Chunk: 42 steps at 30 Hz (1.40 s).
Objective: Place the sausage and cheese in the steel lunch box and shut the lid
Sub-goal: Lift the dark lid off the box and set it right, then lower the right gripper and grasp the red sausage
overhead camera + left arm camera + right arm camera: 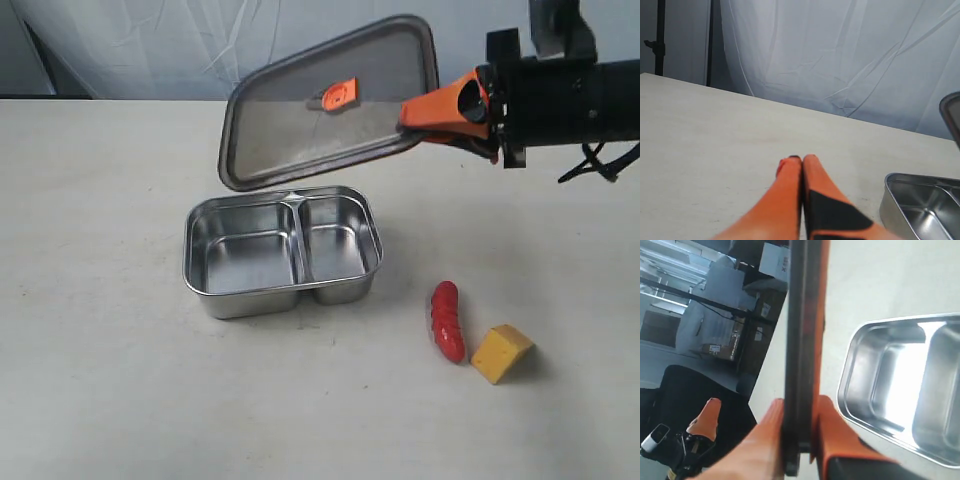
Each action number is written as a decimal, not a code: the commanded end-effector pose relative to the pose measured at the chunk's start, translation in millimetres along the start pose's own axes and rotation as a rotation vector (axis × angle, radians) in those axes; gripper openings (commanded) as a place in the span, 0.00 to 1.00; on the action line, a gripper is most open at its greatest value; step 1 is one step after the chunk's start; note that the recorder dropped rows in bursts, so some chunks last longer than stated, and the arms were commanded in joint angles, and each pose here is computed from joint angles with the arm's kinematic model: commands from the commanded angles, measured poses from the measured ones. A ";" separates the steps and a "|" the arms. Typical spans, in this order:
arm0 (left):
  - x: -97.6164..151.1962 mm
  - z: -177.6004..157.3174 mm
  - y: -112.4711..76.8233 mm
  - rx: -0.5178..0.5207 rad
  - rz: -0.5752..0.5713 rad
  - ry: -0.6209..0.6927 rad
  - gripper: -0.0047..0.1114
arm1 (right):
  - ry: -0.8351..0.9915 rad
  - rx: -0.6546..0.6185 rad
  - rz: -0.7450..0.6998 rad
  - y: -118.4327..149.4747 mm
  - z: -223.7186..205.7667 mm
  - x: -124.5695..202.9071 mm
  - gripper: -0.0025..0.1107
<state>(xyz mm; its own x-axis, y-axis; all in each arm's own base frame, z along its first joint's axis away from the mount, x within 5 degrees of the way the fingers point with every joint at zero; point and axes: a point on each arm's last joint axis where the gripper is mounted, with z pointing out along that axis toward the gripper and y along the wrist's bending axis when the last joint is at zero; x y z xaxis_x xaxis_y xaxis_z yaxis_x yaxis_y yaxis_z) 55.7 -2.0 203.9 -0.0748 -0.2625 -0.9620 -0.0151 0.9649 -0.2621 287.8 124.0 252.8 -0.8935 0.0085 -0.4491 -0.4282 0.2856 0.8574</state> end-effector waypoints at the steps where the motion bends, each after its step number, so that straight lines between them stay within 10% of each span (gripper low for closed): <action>1: 0.7 -0.2 -0.1 0.006 0.000 -0.005 0.04 | -0.033 0.020 -0.219 47.7 -26.7 -0.7 0.04; 10: 0.7 -0.2 -0.1 0.006 0.000 -0.005 0.04 | -0.023 1.156 -0.539 55.1 -94.0 1.5 0.03; 19: 0.7 -0.2 -0.1 0.006 0.000 -0.005 0.04 | 0.380 1.505 -0.695 44.4 -81.9 13.2 0.01; 30: 0.7 -0.2 -0.1 0.006 0.000 -0.005 0.04 | 0.843 1.493 -0.433 -23.4 -26.2 39.6 0.01; 42: 0.7 -0.2 -0.1 0.006 0.000 -0.005 0.04 | 0.674 1.238 -0.256 -69.7 28.3 51.1 0.05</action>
<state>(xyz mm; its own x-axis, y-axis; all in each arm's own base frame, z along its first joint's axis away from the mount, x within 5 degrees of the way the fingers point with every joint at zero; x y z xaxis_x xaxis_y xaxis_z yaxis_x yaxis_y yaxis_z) 55.7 -2.0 203.9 -0.0748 -0.2625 -0.9620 -0.0151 0.9649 -0.2621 275.2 121.9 166.8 -0.8232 -0.5678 0.0052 -0.5525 0.7988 -0.2381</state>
